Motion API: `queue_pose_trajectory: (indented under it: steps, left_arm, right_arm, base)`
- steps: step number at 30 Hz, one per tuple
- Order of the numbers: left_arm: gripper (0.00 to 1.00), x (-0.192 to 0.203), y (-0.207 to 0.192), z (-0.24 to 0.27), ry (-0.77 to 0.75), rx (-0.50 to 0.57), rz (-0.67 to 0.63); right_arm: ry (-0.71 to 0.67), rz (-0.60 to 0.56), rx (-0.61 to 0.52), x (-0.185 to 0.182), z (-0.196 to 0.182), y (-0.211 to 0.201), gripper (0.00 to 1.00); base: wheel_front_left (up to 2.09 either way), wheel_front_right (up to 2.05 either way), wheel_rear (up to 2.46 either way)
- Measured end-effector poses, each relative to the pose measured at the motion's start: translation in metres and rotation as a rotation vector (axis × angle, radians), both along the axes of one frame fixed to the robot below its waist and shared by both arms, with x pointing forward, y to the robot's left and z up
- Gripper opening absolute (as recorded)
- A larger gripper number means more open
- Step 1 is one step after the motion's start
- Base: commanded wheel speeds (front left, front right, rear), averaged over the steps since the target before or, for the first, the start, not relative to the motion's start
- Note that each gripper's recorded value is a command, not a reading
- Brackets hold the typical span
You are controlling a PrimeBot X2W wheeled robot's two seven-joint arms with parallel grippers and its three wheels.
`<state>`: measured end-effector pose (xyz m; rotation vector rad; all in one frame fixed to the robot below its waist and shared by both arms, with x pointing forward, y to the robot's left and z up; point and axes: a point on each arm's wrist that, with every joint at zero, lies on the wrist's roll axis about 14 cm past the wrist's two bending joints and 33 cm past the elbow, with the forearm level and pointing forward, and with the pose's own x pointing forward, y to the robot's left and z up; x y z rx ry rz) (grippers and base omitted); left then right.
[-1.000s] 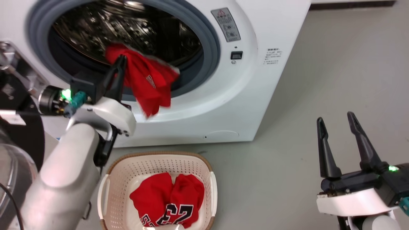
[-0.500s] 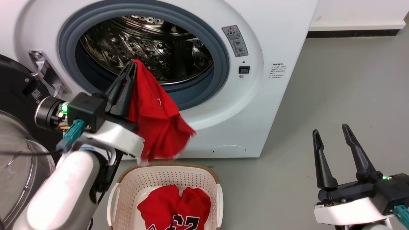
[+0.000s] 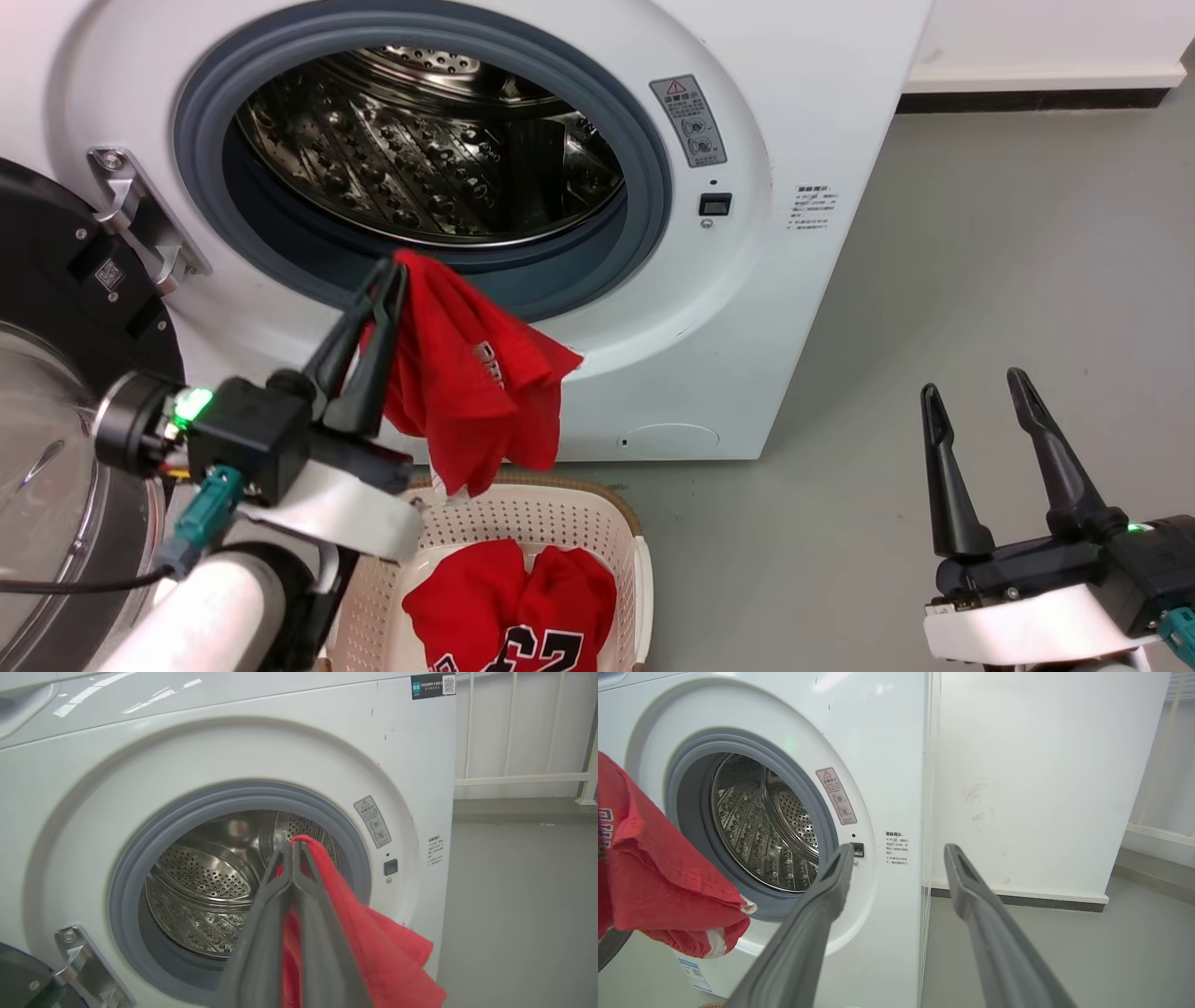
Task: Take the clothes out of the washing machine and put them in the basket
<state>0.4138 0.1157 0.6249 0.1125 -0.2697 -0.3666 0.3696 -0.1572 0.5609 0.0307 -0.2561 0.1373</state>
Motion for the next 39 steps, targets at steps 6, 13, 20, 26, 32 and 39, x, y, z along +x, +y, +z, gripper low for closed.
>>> queue_pose_trajectory:
  steps: [6, 13, 20, 26, 32, 39]
  left_arm:
    - [0.0, -0.005, -0.001, -0.041, 0.127, -0.017, -0.003]
    - [0.0, -0.001, 0.002, -0.122, 0.334, -0.03, 0.012]
    - [0.0, -0.005, -0.001, -0.225, 0.588, 0.035, 0.0]
    - [0.0, -0.002, 0.002, -0.303, 0.783, 0.079, 0.014]
    - [0.0, 0.001, 0.0, -0.371, 0.962, 0.125, 0.007]
    - [0.0, -0.005, -0.008, -0.433, 1.125, 0.223, -0.042]
  right_arm:
    - [0.016, -0.007, -0.002, 0.004, -0.005, -0.002, 1.0]
    - [0.036, -0.011, -0.008, 0.019, -0.014, -0.004, 1.0]
    - [0.061, -0.011, -0.017, 0.042, -0.027, -0.004, 1.0]
    - [0.093, -0.031, -0.03, 0.063, -0.045, -0.011, 1.0]
    - [0.143, -0.058, -0.04, 0.082, -0.071, -0.022, 1.0]
    - [0.2, -0.093, -0.048, 0.096, -0.1, -0.036, 1.0]
  base:
    - [0.0, 0.0, 0.0]
    - [0.0, 0.0, 0.0]
    - [0.0, 0.0, 0.0]
    - [0.0, 0.0, 0.0]
    - [0.0, 0.0, 0.0]
    - [0.0, 0.0, 0.0]
